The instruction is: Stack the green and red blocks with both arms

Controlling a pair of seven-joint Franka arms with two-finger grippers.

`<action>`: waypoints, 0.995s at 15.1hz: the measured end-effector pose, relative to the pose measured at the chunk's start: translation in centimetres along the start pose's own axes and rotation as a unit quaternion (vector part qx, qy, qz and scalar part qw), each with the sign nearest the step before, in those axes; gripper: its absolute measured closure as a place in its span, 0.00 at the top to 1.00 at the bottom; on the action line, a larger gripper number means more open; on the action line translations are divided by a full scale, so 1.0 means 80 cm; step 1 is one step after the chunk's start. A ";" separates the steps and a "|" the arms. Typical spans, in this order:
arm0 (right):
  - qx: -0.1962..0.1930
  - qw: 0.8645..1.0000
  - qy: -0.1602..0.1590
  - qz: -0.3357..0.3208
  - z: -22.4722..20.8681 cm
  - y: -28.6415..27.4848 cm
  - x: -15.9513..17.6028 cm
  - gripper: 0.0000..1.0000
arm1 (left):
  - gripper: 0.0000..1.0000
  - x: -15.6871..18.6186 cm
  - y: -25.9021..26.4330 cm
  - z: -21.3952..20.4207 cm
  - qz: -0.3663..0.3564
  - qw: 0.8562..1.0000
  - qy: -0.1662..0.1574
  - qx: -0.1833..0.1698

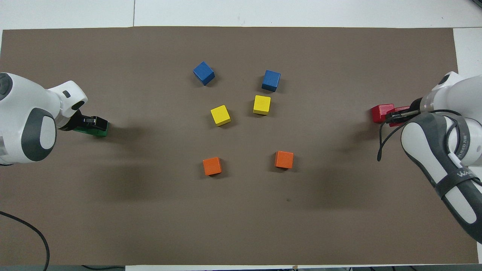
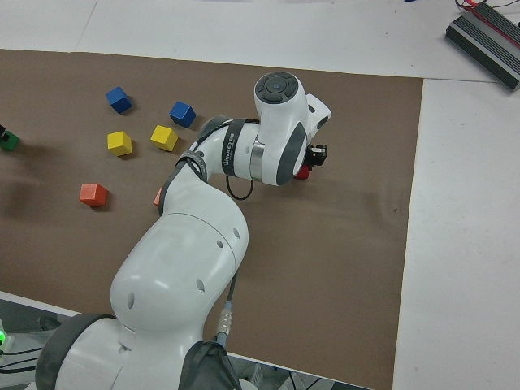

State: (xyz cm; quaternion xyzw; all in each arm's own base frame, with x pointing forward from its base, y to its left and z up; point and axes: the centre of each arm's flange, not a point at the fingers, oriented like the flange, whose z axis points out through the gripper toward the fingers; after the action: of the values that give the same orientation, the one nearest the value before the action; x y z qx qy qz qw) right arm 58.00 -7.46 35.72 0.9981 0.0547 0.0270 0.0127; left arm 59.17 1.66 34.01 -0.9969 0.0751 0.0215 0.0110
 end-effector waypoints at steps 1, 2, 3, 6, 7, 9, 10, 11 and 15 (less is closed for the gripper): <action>-0.001 1.000 0.003 0.000 0.004 0.000 -0.001 0.54 | 1.00 -0.001 -0.001 -0.007 -0.001 1.000 0.000 0.000; -0.002 1.000 0.007 0.000 0.008 -0.001 -0.003 0.54 | 1.00 -0.002 -0.002 -0.019 -0.002 1.000 -0.004 0.001; -0.003 1.000 0.011 0.000 0.012 -0.001 -0.004 0.54 | 1.00 -0.003 -0.003 -0.033 -0.002 1.000 -0.010 0.000; -0.003 1.000 0.018 -0.002 0.017 -0.010 0.000 0.54 | 1.00 -0.005 -0.004 -0.083 -0.004 1.000 -0.016 0.002; -0.004 1.000 0.020 -0.003 0.019 -0.014 0.004 0.54 | 1.00 -0.007 -0.004 -0.099 -0.004 1.000 -0.014 0.003; -0.003 1.000 0.019 -0.006 0.024 -0.021 0.012 0.54 | 1.00 -0.016 -0.002 -0.129 -0.005 1.000 -0.010 0.005; -0.003 1.000 0.018 -0.006 0.027 -0.021 0.014 0.54 | 1.00 -0.021 -0.002 -0.141 -0.005 1.000 -0.009 0.006; -0.004 1.000 0.019 -0.006 0.028 -0.021 0.016 0.54 | 1.00 -0.028 -0.001 -0.153 -0.006 1.000 -0.009 0.007; -0.004 1.000 0.021 -0.006 0.029 -0.020 0.022 0.54 | 1.00 -0.048 0.003 -0.191 -0.016 1.000 -0.007 0.009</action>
State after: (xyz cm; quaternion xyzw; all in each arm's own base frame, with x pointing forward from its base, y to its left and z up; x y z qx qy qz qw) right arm 59.73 -5.76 33.48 0.9968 0.0612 0.0479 0.0161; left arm 55.97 1.58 49.45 -0.9976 0.0595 0.0273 0.0211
